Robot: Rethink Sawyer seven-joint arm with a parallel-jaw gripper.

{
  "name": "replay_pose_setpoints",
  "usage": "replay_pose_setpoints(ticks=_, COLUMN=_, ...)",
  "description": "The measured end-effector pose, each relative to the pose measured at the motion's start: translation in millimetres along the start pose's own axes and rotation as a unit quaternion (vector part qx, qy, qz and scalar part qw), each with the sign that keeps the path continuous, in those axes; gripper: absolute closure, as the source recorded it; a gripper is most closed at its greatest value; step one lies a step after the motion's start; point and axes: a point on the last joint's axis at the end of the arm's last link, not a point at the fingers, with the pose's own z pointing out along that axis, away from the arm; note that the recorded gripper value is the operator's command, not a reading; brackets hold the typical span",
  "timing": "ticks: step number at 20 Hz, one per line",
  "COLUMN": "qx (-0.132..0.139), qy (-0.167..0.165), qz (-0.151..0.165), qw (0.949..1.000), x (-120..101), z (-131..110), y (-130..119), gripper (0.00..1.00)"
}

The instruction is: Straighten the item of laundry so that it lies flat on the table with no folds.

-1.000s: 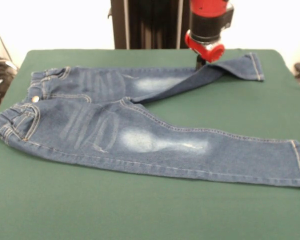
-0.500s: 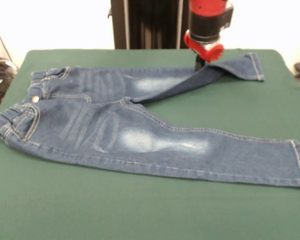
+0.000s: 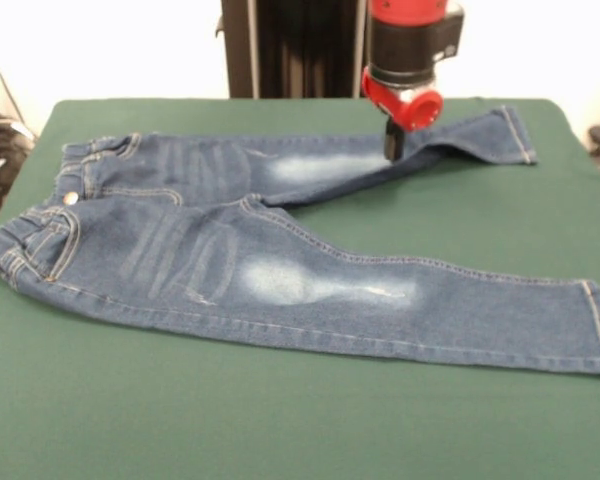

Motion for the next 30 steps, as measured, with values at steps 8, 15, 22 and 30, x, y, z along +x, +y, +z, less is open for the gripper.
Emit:
replay_pose_setpoints(ticks=8, qx=-0.027, qy=-0.014, qz=0.014, qw=0.9994, x=-16.7, z=4.4, y=37.3, gripper=1.00)
replay_pose_setpoints(ticks=15, qx=-0.039, qy=-0.018, qz=0.018, qw=0.9989, x=-21.8, z=14.2, y=58.2, gripper=1.00)
replay_pose_setpoints(ticks=22, qx=-0.037, qy=-0.016, qz=0.018, qw=0.9990, x=-3.7, z=22.6, y=71.1, gripper=1.00)
replay_pose_setpoints(ticks=30, qx=0.000, qy=-0.020, qz=-0.006, qw=0.9998, x=34.9, z=0.4, y=73.7, gripper=1.00)
